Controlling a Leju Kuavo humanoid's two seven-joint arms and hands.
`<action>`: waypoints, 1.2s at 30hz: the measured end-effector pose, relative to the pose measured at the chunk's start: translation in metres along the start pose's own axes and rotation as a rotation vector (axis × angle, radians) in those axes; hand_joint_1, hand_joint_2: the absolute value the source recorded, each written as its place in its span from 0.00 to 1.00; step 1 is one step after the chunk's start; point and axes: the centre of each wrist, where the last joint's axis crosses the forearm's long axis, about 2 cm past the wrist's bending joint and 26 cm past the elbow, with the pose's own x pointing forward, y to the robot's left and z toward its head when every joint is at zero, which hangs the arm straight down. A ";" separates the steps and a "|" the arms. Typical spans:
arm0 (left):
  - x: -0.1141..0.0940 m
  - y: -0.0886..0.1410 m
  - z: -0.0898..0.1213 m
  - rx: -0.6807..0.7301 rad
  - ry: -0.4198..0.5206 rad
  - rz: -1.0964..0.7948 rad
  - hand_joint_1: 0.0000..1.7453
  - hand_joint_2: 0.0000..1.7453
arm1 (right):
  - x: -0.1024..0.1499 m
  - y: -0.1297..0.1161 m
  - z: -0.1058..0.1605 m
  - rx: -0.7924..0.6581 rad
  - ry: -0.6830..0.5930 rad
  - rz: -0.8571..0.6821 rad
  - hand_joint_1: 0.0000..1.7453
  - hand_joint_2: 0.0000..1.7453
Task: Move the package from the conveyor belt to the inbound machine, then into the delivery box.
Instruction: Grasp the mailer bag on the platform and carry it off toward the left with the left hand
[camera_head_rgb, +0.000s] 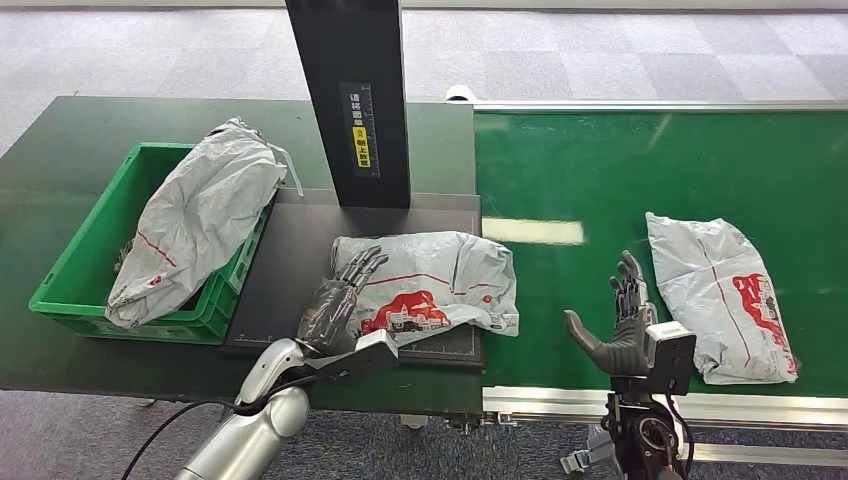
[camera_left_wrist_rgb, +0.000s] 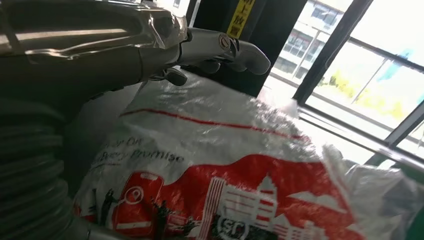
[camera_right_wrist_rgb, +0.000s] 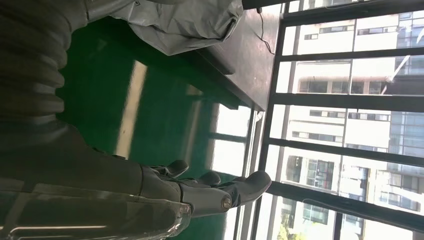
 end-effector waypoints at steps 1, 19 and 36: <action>-0.003 -0.001 -0.001 -0.032 0.025 -0.009 0.00 1.00 | 0.000 0.001 0.000 0.004 0.001 0.003 0.00 1.00; -0.020 0.001 -0.005 -0.106 0.113 -0.076 1.00 1.00 | 0.005 0.006 -0.011 0.045 -0.006 0.016 0.00 1.00; -0.017 0.006 -0.005 0.011 0.044 -0.108 1.00 1.00 | 0.005 0.006 -0.012 0.051 -0.011 -0.006 0.00 1.00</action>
